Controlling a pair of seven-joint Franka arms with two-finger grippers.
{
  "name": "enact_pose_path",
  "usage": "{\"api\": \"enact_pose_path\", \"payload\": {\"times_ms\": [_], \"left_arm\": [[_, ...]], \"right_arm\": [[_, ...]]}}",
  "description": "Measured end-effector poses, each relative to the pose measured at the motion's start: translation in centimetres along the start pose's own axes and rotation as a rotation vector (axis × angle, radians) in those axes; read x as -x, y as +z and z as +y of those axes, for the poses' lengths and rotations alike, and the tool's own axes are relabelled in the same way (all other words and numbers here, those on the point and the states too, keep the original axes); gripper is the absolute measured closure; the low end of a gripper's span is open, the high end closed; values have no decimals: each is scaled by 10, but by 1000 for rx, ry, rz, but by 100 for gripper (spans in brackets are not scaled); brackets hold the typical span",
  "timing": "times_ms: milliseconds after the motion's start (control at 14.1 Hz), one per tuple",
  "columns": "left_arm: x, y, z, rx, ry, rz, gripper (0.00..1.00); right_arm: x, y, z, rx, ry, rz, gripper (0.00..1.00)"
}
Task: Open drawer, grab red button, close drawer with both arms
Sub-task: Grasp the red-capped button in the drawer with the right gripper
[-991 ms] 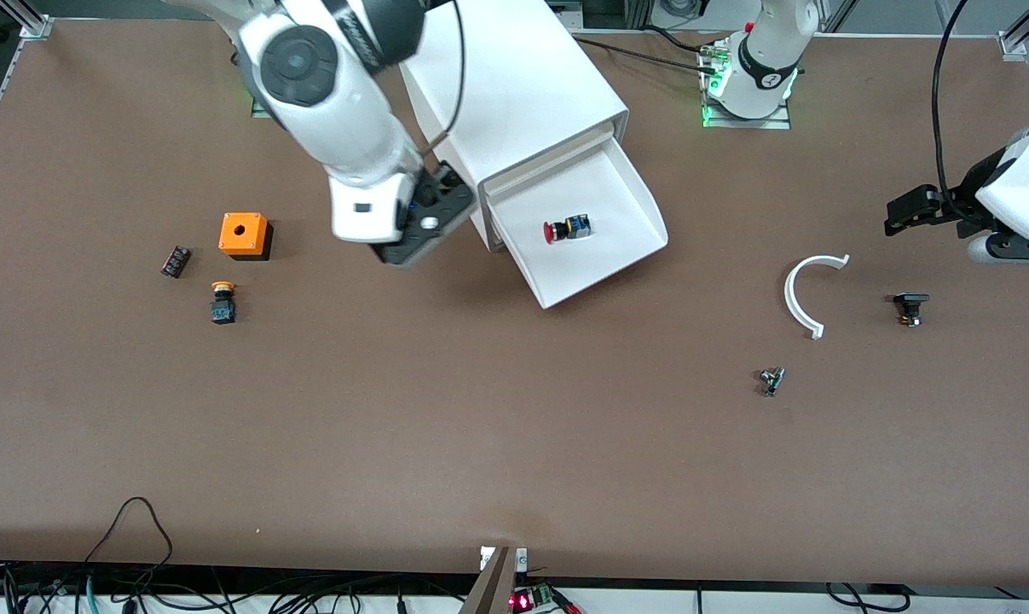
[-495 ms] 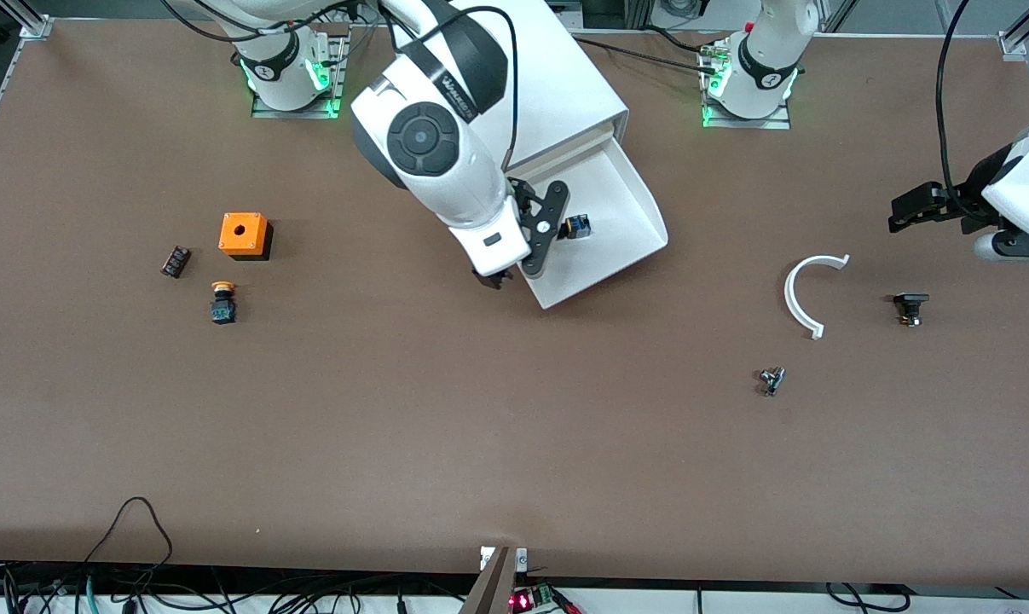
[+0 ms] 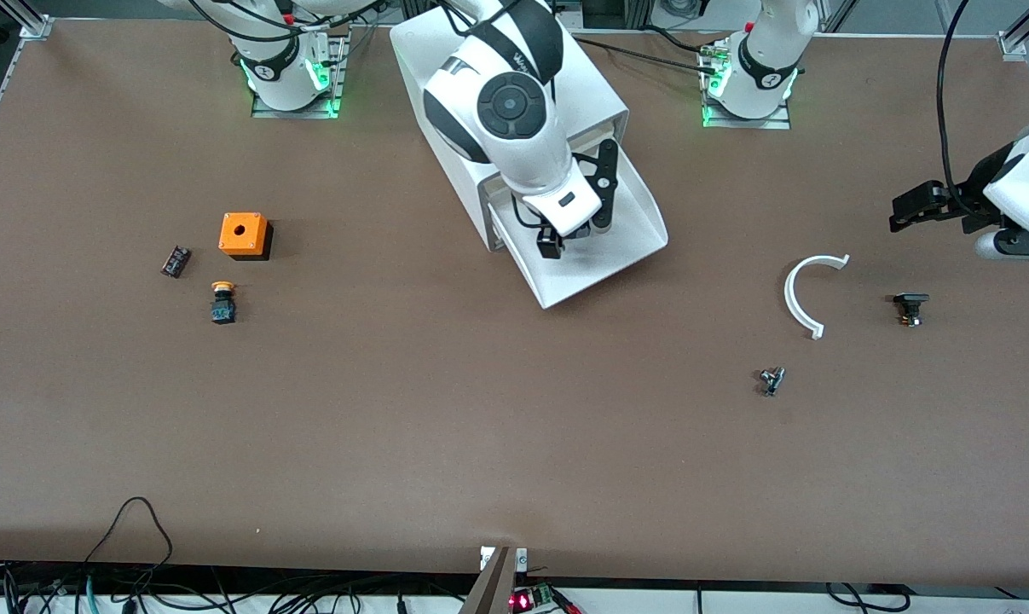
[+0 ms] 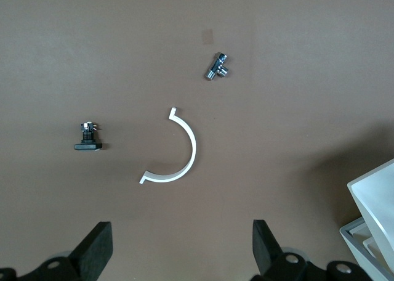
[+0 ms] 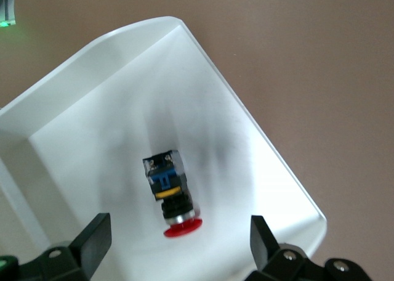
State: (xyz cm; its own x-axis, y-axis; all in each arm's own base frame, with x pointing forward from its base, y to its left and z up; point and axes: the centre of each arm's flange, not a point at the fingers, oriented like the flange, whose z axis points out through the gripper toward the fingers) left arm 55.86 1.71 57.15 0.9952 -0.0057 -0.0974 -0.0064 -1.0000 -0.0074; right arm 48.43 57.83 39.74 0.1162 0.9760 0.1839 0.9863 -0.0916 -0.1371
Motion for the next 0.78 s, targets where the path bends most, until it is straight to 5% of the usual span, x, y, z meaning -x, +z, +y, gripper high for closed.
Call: {"api": "enact_pose_path", "payload": {"times_ms": [778], "left_arm": [[2, -4, 1, -2, 1, 8, 0]], "right_arm": [[-14, 54, -17, 16, -154, -66, 0]]}}
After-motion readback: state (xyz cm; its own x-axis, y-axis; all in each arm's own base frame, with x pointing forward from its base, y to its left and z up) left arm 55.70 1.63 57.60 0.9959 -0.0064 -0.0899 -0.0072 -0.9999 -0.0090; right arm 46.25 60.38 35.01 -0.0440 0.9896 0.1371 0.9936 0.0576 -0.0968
